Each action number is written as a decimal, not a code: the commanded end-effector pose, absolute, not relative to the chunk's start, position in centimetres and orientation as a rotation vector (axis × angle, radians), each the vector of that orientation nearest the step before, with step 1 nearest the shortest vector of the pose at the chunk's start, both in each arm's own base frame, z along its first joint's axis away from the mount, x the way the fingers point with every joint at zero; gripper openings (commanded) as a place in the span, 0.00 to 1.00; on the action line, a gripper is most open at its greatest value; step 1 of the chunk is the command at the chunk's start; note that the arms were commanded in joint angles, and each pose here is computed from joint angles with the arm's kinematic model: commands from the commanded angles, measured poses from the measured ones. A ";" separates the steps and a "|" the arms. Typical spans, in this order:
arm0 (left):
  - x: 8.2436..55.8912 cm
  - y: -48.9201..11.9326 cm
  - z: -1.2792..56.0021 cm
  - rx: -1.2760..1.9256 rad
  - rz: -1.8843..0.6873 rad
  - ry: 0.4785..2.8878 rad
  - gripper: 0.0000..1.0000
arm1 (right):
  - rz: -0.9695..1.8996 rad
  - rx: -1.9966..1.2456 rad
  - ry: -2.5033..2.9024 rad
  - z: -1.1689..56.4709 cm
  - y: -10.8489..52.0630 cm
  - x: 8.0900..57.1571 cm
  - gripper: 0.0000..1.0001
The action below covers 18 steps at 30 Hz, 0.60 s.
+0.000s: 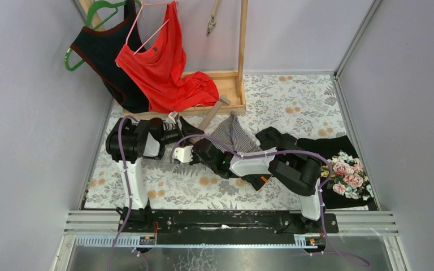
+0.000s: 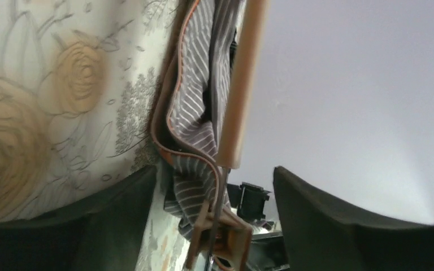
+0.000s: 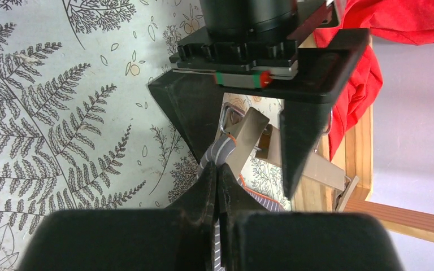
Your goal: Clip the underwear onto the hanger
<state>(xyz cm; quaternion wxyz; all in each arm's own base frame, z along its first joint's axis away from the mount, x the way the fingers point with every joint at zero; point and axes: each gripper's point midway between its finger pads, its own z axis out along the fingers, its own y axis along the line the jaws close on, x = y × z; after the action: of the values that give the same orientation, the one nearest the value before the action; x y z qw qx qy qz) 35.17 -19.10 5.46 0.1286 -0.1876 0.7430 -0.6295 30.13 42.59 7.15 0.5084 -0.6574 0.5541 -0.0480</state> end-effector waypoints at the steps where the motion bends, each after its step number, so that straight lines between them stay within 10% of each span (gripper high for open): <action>1: 34.5 -19.1 4.9 -0.587 -1.840 2.192 0.82 | -0.115 -1.470 1.273 12.0 43.3 30.7 0.00; 3: 34.7 -18.9 5.0 -0.605 -1.826 2.185 1.00 | -0.113 -1.468 1.276 12.0 43.4 30.7 0.00; 10: 35.3 -17.7 5.4 -0.652 -1.786 2.158 1.00 | -0.074 -1.469 1.300 11.7 43.4 30.2 0.02; 18: 36.1 -17.3 6.6 -0.646 -1.748 2.130 1.00 | 0.010 -1.464 1.350 11.2 42.9 28.9 0.33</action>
<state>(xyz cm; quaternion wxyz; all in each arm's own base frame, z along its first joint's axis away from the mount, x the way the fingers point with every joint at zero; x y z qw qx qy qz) 36.03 -17.77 6.74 0.1538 -0.2049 0.7383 -0.6239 29.79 42.36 7.93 0.5132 -0.6429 0.5676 -0.0333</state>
